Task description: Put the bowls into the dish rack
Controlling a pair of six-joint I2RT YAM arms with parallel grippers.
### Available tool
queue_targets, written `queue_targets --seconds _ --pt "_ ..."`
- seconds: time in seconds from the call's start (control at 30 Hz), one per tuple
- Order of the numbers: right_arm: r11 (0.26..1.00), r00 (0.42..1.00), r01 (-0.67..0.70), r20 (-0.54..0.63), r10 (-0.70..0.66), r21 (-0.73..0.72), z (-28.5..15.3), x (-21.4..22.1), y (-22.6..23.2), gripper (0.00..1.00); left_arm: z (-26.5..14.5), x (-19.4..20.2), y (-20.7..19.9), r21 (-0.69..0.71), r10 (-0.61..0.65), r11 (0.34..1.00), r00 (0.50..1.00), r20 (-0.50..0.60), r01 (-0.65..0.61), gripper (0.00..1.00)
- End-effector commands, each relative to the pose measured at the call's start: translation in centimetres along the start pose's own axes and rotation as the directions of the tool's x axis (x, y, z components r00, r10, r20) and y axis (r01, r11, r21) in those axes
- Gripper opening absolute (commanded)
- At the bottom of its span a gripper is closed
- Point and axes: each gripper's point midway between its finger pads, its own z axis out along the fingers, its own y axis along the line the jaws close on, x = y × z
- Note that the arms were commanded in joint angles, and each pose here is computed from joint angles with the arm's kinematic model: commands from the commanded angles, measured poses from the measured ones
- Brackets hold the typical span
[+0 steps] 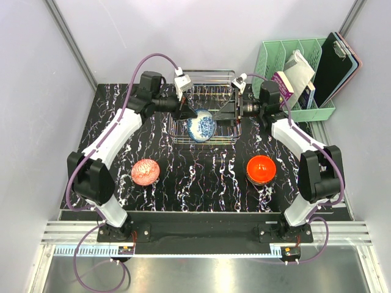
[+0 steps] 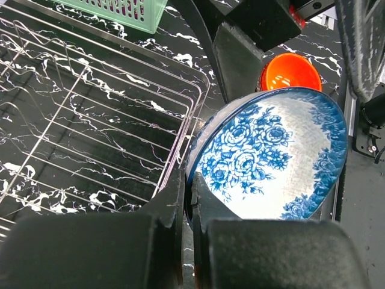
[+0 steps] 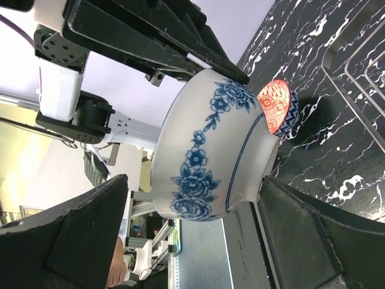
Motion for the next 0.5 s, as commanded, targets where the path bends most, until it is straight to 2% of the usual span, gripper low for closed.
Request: queue_targets --seconds 0.0,0.27,0.47 --pt "0.999 0.999 0.036 -0.039 -0.038 -0.031 0.6 1.1 0.7 1.0 -0.8 -5.5 -1.5 0.004 0.131 0.991 0.984 0.122 -0.132 0.0" --pt "1.0 0.998 0.025 -0.052 -0.025 -0.015 0.6 1.8 0.0 1.0 -0.9 -6.0 -1.9 0.009 0.14 0.99 0.982 0.129 -0.142 0.0" --pt "0.999 0.997 0.032 -0.066 -0.034 -0.036 0.4 2.2 0.8 0.89 -0.8 -5.7 -1.7 0.001 0.149 0.989 0.982 0.12 -0.15 0.0"
